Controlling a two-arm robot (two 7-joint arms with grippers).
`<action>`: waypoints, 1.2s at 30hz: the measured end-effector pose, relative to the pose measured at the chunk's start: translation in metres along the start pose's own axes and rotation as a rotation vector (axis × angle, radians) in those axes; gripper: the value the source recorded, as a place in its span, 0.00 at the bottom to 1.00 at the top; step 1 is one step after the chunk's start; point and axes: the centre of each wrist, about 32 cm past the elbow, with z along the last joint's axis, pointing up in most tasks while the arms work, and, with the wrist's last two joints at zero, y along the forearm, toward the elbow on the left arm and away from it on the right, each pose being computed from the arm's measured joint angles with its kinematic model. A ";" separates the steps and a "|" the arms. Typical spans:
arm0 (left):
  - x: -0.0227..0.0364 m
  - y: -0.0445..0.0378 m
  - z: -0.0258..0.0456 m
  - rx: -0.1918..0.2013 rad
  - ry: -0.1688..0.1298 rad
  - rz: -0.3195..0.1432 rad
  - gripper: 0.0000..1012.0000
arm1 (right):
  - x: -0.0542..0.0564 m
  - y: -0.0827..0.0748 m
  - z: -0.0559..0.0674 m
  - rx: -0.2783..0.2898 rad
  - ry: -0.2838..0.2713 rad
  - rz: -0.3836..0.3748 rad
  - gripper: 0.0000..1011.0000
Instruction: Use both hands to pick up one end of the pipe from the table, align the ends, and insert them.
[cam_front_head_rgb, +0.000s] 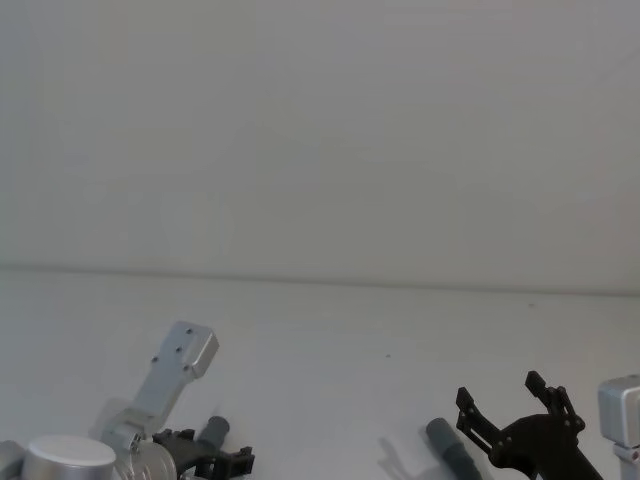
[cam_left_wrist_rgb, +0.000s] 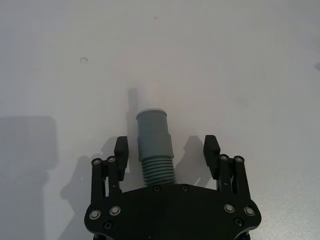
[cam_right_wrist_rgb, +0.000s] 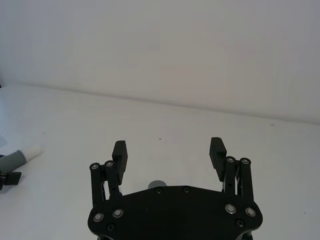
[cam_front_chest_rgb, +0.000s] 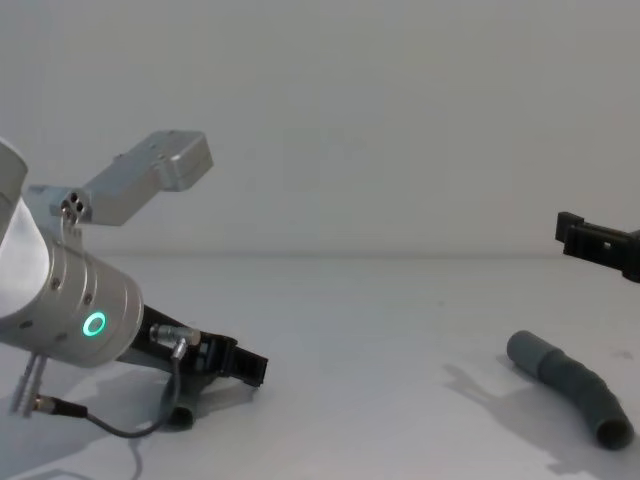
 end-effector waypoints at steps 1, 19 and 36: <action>-0.0001 -0.0001 0.0001 0.000 0.000 0.001 0.87 | 0.000 0.000 0.000 0.000 0.000 0.000 0.99; -0.0008 -0.0008 0.0004 0.003 0.001 0.000 0.35 | 0.000 0.000 0.000 0.000 0.000 0.000 0.99; -0.0010 -0.0010 0.0004 0.004 0.002 0.000 0.35 | 0.000 0.000 0.000 0.000 0.000 0.000 0.99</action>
